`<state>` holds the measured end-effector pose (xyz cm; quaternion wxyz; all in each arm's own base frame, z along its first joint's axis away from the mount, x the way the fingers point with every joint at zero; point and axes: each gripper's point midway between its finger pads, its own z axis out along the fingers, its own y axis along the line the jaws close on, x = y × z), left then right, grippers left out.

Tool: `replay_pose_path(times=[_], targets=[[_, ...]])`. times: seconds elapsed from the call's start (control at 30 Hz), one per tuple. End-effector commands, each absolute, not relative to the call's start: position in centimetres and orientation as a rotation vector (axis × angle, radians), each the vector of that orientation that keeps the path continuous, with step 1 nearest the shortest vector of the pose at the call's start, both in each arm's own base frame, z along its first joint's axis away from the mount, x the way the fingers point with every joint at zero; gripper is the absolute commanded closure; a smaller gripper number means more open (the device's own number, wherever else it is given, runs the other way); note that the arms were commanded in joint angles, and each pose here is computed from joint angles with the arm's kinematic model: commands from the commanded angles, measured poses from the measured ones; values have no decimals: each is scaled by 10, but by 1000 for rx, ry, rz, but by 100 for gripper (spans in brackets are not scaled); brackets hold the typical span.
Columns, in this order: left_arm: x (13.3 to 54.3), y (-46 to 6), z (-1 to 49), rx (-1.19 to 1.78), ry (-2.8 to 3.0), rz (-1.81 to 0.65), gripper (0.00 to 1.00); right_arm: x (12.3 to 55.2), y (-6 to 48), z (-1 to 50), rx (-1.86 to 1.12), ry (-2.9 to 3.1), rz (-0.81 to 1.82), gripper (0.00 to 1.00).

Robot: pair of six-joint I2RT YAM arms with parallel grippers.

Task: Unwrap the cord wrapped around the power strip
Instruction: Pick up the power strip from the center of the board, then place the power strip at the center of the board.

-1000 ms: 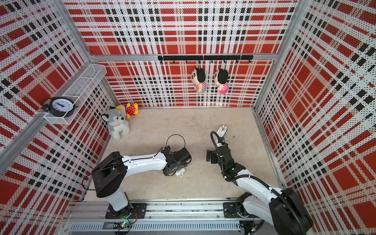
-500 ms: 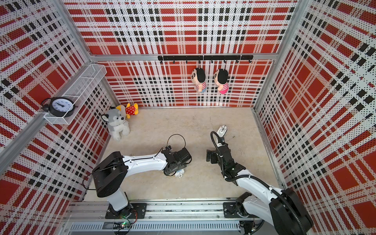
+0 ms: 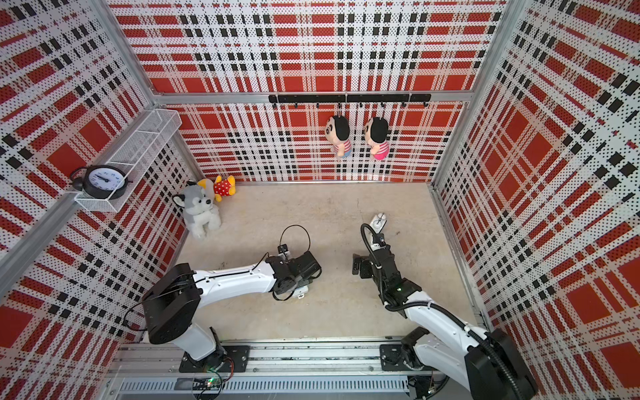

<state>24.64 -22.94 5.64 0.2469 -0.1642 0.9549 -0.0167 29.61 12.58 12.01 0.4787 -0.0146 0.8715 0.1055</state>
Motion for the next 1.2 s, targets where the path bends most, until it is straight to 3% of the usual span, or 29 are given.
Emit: replay_pose_path(times=[0.0, 0.2, 0.43, 0.8, 1.17], targets=[[259, -233, 85, -330, 2518, -58, 100, 295, 124, 132, -24, 2108, 250, 0], [270, -249, 138, -98, 2364, -272, 100, 290, 135, 144, -60, 2077, 348, 0], [277, -247, 182, 85, 2234, -574, 100, 268, 188, 175, -260, 2001, 718, 0], [266, -258, 214, 336, 2070, -678, 100, 224, 245, 231, -449, 1862, 1217, 9], [260, -272, 223, 399, 2007, -791, 100, 213, 278, 225, -490, 1867, 1321, 19]])
